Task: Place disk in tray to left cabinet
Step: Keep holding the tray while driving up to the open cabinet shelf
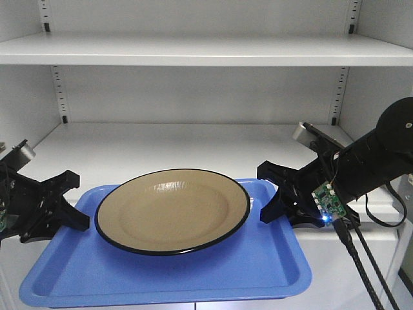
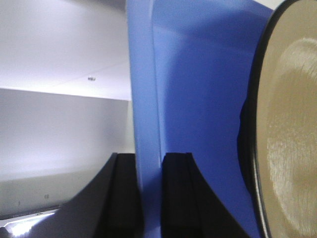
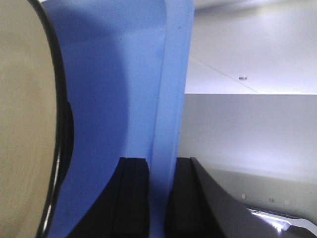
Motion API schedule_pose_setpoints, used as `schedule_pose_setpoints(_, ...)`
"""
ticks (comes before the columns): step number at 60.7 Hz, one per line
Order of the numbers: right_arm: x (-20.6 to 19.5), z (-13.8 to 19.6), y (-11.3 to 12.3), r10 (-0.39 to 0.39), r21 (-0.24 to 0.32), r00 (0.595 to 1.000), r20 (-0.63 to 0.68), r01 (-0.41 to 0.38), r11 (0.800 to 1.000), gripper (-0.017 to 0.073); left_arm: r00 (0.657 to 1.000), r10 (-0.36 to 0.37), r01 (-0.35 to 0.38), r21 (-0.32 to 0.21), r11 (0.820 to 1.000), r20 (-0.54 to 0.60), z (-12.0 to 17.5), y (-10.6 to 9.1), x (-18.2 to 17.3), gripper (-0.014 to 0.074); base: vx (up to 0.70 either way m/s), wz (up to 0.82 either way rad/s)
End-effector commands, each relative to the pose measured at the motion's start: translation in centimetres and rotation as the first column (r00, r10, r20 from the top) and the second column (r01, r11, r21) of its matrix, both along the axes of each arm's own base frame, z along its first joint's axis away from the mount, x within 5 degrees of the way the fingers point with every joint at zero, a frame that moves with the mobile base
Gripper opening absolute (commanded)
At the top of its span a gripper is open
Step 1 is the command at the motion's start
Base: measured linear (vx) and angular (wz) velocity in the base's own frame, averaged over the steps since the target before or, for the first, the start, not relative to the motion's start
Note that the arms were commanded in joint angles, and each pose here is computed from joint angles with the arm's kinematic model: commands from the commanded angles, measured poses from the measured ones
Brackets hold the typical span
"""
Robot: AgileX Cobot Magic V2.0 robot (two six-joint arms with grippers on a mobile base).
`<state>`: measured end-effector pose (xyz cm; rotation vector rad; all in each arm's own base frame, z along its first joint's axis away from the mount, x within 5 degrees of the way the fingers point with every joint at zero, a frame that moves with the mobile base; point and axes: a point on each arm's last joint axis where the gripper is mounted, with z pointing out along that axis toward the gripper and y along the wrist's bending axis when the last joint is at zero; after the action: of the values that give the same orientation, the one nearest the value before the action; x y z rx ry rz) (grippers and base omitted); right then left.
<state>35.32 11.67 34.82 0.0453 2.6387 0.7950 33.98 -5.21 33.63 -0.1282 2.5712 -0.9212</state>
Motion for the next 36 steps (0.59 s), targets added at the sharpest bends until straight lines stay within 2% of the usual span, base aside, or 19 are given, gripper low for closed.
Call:
schedule_pose_setpoints(1, -1.31, 3.83, 1.31, 0.008, 0.159, 0.996, 0.094, -0.023, 0.987, -0.0003, 0.997, -0.014, 0.027, -0.166, 0.986, 0.076, 3.65, -1.72, -1.15, 0.0, 0.31, -0.05)
schedule_pose_setpoints(36, -1.3, 3.84, 1.31, 0.007, 0.16, 0.995, 0.095, -0.022, 0.987, -0.0003, 0.997, -0.014, 0.027, -0.166, 0.986, 0.076, 3.65, -1.72, -1.15, 0.0, 0.27, -0.07)
